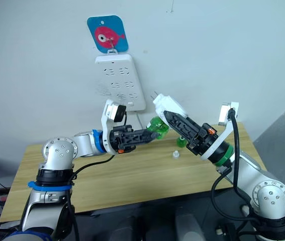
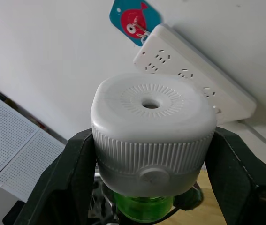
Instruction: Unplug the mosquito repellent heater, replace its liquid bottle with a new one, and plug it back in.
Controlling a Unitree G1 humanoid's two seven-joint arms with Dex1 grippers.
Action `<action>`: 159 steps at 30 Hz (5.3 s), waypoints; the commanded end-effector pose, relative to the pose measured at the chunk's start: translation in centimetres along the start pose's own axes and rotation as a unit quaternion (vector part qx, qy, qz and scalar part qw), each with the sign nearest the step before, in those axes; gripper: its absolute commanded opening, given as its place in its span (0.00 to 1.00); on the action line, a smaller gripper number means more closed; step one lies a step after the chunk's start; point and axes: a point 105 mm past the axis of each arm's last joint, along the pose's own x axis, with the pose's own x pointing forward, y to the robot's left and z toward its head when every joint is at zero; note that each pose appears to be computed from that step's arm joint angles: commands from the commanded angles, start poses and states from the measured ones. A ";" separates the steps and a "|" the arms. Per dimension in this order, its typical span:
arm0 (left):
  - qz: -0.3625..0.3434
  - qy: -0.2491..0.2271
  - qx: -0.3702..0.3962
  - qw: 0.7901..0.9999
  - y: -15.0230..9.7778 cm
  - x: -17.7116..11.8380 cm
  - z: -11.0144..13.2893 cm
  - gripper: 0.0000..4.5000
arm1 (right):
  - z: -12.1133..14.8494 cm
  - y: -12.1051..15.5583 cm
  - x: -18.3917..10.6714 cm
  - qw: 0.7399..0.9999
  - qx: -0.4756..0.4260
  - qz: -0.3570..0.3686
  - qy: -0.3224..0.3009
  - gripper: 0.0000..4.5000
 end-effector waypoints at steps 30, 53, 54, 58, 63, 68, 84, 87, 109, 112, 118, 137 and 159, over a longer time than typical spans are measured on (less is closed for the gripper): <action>0.353 -0.081 0.389 0.847 8.0 -7.8 10.0 1.00 | -0.3 0.8 0.8 0.952 -0.297 -0.005 0.074 0.66; 0.194 -0.013 0.399 0.896 5.8 -4.3 11.4 0.86 | -0.5 0.6 0.5 0.948 -0.306 -0.018 0.083 0.66; 0.196 -0.014 0.398 0.896 5.9 -4.3 11.5 0.81 | -0.6 0.4 0.6 0.946 -0.311 -0.023 0.088 0.66; 0.211 -0.023 0.394 0.894 6.3 -4.4 11.8 0.53 | -0.8 -0.3 1.1 0.938 -0.329 -0.044 0.102 0.66; 0.217 -0.008 0.392 0.894 6.8 -4.4 11.1 0.29 | -0.2 -1.8 2.5 0.911 -0.384 -0.102 0.115 0.66; 0.220 0.001 0.393 0.893 6.9 -4.3 10.8 0.29 | 0.7 -2.3 4.8 0.894 -0.407 -0.143 0.121 0.66; 0.221 0.002 0.394 0.892 6.9 -4.2 10.4 0.29 | 0.0 -3.2 8.8 0.890 -0.410 -0.172 0.103 0.66; 0.219 0.004 0.394 0.893 6.9 -4.1 10.3 0.29 | 0.0 -3.1 9.0 0.892 -0.407 -0.168 0.101 0.66; 0.203 0.000 0.378 0.904 6.5 -3.5 9.7 0.29 | -0.9 -3.2 10.9 0.893 -0.408 -0.172 0.082 0.66; 0.199 -0.006 0.369 0.908 6.4 -3.3 9.6 0.29 | -1.6 -3.3 11.2 0.894 -0.405 -0.172 0.083 0.66; 0.188 0.002 0.363 0.912 6.2 -3.1 9.1 0.29 | -2.3 -4.0 11.9 0.896 -0.401 -0.168 0.089 0.66; 0.241 0.014 0.377 0.894 7.3 -5.1 9.3 0.29 | -3.1 -4.8 10.3 0.899 -0.394 -0.145 0.122 1.00; 0.361 0.070 0.427 0.826 5.9 -14.7 7.6 0.97 | -5.5 -1.2 7.3 0.883 -0.437 0.015 0.174 0.88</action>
